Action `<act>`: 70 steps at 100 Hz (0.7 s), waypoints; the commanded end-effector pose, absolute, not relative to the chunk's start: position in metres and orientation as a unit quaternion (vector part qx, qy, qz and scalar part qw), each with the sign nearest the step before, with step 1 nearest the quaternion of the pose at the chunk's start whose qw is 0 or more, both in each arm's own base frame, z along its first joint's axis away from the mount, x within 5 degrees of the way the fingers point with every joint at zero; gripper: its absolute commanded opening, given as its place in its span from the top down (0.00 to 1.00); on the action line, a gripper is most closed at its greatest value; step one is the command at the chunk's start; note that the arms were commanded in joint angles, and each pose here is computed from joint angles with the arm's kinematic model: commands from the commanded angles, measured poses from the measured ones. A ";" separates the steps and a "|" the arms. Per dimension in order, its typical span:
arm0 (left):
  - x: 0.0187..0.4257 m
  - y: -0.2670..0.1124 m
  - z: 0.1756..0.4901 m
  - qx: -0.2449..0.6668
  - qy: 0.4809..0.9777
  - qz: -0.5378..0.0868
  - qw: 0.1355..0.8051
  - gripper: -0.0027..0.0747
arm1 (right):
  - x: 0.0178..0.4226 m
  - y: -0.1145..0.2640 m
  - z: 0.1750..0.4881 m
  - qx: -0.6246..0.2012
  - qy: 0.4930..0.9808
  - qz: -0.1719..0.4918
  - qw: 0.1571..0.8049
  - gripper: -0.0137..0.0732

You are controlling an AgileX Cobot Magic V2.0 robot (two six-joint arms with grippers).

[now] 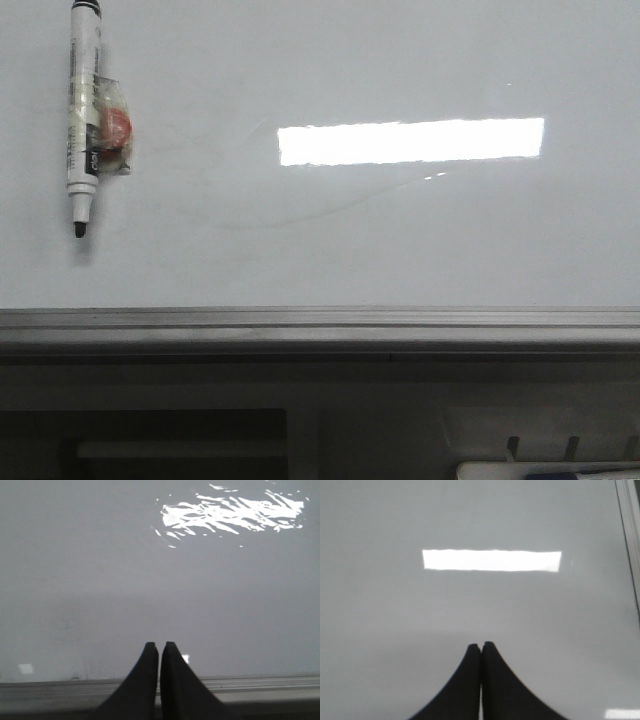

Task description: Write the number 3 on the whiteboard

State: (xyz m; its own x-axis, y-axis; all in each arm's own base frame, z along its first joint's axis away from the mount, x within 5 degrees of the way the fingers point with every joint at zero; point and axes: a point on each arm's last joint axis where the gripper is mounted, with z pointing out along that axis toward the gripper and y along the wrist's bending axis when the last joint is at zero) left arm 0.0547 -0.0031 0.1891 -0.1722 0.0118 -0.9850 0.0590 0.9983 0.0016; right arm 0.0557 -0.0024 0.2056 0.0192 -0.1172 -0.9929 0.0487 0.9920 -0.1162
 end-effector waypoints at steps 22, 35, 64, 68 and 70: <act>0.054 -0.003 0.195 0.021 0.729 -0.018 0.684 0.99 | 0.056 -0.003 0.202 -0.023 0.678 -0.060 0.733 0.91; 0.054 -0.004 0.209 -0.013 0.682 -0.060 0.729 0.99 | 0.056 -0.002 0.202 0.016 0.689 -0.014 0.724 0.91; 0.059 -0.005 0.209 -0.027 0.727 -0.078 0.682 0.99 | 0.057 0.002 0.219 0.042 0.728 0.045 0.683 0.91; 0.062 -0.005 0.208 -0.028 0.735 -0.077 0.673 0.99 | 0.058 0.004 0.222 0.039 0.742 0.050 0.667 0.91; 0.063 -0.005 0.207 -0.030 0.740 -0.078 0.668 0.99 | 0.059 0.004 0.222 0.038 0.751 0.051 0.658 0.91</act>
